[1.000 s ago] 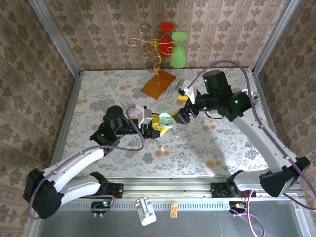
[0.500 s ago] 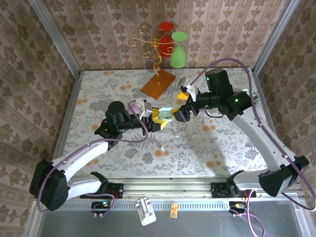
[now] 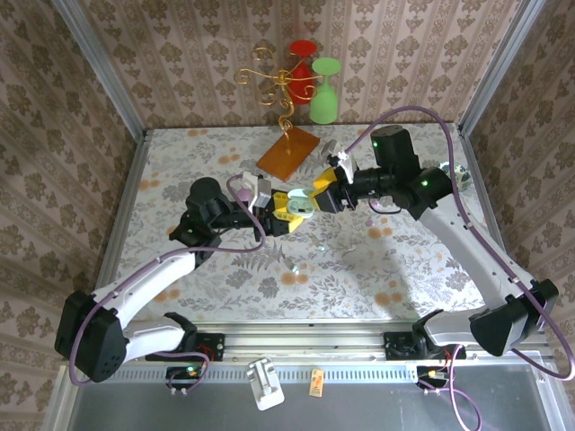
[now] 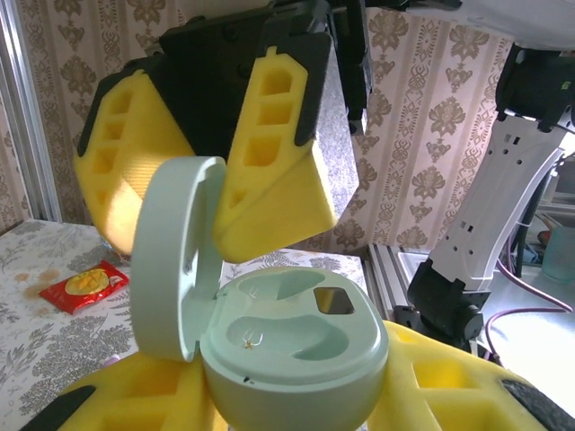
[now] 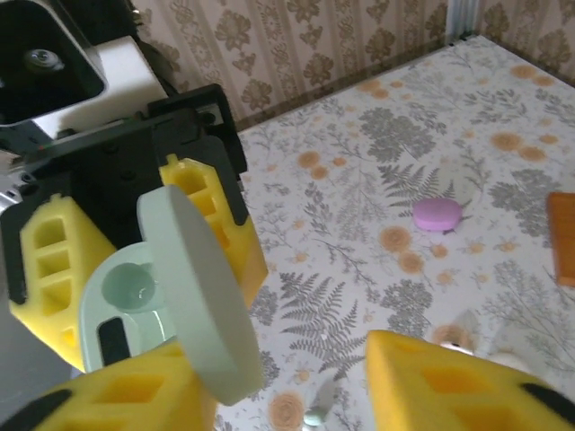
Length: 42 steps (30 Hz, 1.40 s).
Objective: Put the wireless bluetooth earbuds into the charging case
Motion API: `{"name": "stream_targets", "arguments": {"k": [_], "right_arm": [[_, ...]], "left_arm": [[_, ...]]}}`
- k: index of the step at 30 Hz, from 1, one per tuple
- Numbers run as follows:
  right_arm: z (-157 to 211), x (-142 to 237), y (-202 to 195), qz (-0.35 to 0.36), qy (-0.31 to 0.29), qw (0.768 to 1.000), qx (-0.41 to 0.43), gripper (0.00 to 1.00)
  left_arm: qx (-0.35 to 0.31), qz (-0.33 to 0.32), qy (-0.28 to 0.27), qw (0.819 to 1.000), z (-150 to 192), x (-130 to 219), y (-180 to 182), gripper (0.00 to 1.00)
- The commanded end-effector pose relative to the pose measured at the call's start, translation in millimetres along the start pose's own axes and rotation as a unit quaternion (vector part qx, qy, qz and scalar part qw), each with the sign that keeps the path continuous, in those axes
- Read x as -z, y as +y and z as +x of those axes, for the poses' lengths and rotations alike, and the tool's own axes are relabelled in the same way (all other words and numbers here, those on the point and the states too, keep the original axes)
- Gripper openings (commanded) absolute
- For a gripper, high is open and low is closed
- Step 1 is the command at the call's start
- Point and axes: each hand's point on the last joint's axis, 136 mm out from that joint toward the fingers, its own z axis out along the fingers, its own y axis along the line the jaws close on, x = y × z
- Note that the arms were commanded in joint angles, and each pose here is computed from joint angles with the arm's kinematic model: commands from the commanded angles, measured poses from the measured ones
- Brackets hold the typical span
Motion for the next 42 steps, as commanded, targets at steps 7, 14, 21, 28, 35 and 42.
{"name": "stream_targets", "arguments": {"k": [7,14,21,28,35,42], "right_arm": [[-2.2,-0.6,15.6,-0.051,-0.015,0.999,-0.007,0.14],[-3.1,0.8,21.9,-0.067,-0.017,0.998,-0.013,0.03],[-7.0,-0.8,8.3,0.014,-0.035,0.998,0.043,0.0],[-12.1,-5.4,4.4,0.064,-0.036,0.994,0.078,0.0],[-14.4,-5.0,5.1,0.075,-0.04,0.993,0.088,0.0],[-13.1,-5.9,7.4,0.07,-0.037,0.993,0.092,0.0]], "left_arm": [[-0.022,0.054,-0.026,0.998,-24.6,2.5,-21.3,0.07],[-0.023,0.048,-0.034,0.998,-21.9,3.3,-20.0,0.08],[-0.019,0.033,-0.035,0.999,-23.6,2.8,-14.1,0.34],[-0.018,0.018,-0.035,0.999,-22.0,3.9,-8.3,0.5],[-0.01,0.01,-0.036,0.999,-21.6,5.3,-2.6,0.61],[-0.008,0.009,-0.038,0.999,-23.0,5.6,-2.3,0.48]]}}
